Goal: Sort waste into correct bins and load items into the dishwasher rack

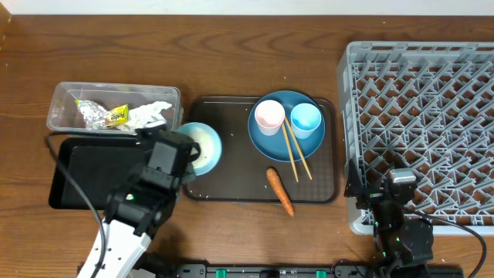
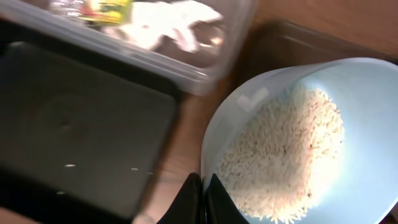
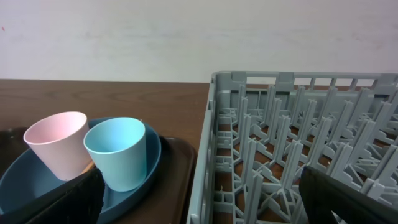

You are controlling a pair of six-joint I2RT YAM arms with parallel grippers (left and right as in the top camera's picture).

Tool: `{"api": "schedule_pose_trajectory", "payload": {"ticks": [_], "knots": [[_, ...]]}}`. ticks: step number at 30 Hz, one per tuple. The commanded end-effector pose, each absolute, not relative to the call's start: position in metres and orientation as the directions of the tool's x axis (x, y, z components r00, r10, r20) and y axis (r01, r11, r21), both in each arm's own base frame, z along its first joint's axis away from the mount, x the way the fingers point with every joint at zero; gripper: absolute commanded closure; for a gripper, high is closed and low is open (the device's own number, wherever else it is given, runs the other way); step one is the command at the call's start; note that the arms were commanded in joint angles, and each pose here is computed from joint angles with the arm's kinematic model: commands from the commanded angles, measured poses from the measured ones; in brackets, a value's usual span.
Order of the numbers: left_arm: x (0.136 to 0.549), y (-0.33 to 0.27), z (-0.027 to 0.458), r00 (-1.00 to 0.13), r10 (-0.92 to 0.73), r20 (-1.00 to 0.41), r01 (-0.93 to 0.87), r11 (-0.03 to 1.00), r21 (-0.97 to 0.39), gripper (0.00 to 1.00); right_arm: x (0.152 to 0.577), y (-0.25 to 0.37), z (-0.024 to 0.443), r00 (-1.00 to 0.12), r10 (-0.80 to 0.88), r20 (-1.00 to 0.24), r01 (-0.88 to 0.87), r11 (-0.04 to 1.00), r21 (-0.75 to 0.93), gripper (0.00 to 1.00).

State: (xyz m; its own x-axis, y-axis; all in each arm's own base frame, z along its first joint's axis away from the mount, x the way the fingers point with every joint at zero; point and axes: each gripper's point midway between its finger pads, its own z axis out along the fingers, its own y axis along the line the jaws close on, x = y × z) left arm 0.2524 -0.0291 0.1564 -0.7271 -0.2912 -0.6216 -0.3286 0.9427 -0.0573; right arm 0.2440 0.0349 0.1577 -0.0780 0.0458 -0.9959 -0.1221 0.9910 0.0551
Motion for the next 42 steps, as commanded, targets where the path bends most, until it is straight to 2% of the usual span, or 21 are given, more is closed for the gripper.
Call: {"api": "schedule_pose_trajectory", "payload": {"ticks": [1, 7, 14, 24, 32, 38, 42], "knots": [[0.254, -0.008, 0.170, -0.685, -0.336, -0.646, -0.400, 0.915, -0.052, 0.94, 0.244, 0.032, 0.157, -0.077, 0.036, -0.996, -0.110, 0.993, 0.044, 0.01], [0.248, 0.017, 0.160, -0.673, -0.463, -0.577, -0.498, 0.860, -0.109, 0.94, 0.244, 0.032, 0.157, -0.077, 0.035, -0.996, -0.110, 0.993, 0.044, 0.01], [0.243, 0.049, 0.155, -0.591, -0.630, -0.504, -0.622, 0.753, -0.212, 0.94, 0.244, 0.032, 0.157, -0.077, 0.036, -0.996, -0.110, 0.993, 0.044, 0.01], [0.225, 0.118, 0.149, -0.403, -0.769, -0.496, -0.808, 0.553, -0.202, 0.94, 0.244, 0.032, 0.157, -0.077, 0.036, -0.996, -0.110, 0.993, 0.044, 0.01], [0.216, 0.165, 0.143, -0.278, -0.803, -0.527, -0.894, 0.416, -0.164, 0.94, 0.244, 0.032, 0.157, -0.077, 0.036, -0.996, -0.110, 0.993, 0.044, 0.01], [0.224, 0.183, 0.139, -0.254, -0.788, -0.560, -0.909, 0.392, -0.140, 0.94, 0.244, 0.032, 0.157, -0.077, 0.036, -0.996, -0.110, 0.993, 0.044, 0.01], [0.234, 0.195, 0.143, -0.295, -0.733, -0.614, -0.891, 0.442, -0.100, 0.94, 0.244, 0.032, 0.157, -0.077, 0.036, -0.996, -0.110, 0.993, 0.044, 0.01]]}}
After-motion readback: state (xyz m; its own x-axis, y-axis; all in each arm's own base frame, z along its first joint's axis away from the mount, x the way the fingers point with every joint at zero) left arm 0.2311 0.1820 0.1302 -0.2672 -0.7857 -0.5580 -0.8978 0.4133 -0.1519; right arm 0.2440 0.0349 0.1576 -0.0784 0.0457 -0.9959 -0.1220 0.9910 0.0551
